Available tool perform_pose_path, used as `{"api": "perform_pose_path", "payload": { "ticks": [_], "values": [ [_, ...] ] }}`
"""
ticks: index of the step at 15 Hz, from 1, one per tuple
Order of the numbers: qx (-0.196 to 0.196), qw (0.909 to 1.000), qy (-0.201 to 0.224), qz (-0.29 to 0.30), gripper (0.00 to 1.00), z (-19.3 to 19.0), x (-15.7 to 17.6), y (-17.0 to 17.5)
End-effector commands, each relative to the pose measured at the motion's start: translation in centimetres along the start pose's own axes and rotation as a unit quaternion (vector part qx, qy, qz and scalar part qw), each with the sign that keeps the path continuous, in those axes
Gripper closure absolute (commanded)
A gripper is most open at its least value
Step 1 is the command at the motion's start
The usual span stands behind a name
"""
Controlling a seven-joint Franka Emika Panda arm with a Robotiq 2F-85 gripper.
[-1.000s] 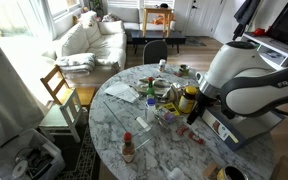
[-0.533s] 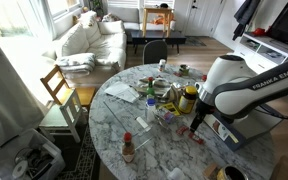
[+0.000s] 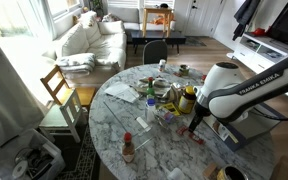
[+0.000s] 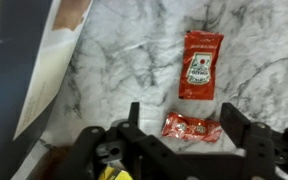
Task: Pick up the red ketchup sachet from the table and put it in the silver cup, pick up the red ketchup sachet from the table and put it in the clear cup, pick up the silver cup and put it in the clear cup, pick up both the silver and clear cup and put them in the clear storage container
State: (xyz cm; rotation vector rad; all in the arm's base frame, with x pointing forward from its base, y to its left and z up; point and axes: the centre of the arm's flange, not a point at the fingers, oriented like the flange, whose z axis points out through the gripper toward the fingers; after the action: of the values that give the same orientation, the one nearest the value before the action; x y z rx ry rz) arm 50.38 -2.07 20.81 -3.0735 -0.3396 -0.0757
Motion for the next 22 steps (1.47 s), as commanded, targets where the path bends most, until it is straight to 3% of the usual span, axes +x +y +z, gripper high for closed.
{"api": "perform_pose_path", "payload": {
  "ticks": [1,3,5,7,10,12,13,18,22],
  "values": [
    [-0.001,0.9997,0.022,-0.003,0.33,1.8,0.8,0.5],
    [-0.004,0.9995,0.03,-0.004,0.26,2.3,1.1,0.5],
    [-0.007,0.9994,0.033,-0.006,0.33,2.8,1.3,0.6],
    [-0.008,0.9994,0.033,-0.006,0.46,3.2,1.4,0.7],
    [-0.009,0.9994,0.032,-0.005,0.81,3.5,1.6,1.0],
    [-0.008,0.9994,0.032,-0.006,0.97,3.6,1.7,1.1],
    [-0.008,0.9994,0.032,-0.007,1.0,3.6,1.7,1.1],
    [-0.003,0.9995,0.03,-0.01,1.0,3.6,1.9,1.2],
    [-0.01,0.9995,0.023,-0.021,1.0,1.6,1.9,0.1]
  ]
}}
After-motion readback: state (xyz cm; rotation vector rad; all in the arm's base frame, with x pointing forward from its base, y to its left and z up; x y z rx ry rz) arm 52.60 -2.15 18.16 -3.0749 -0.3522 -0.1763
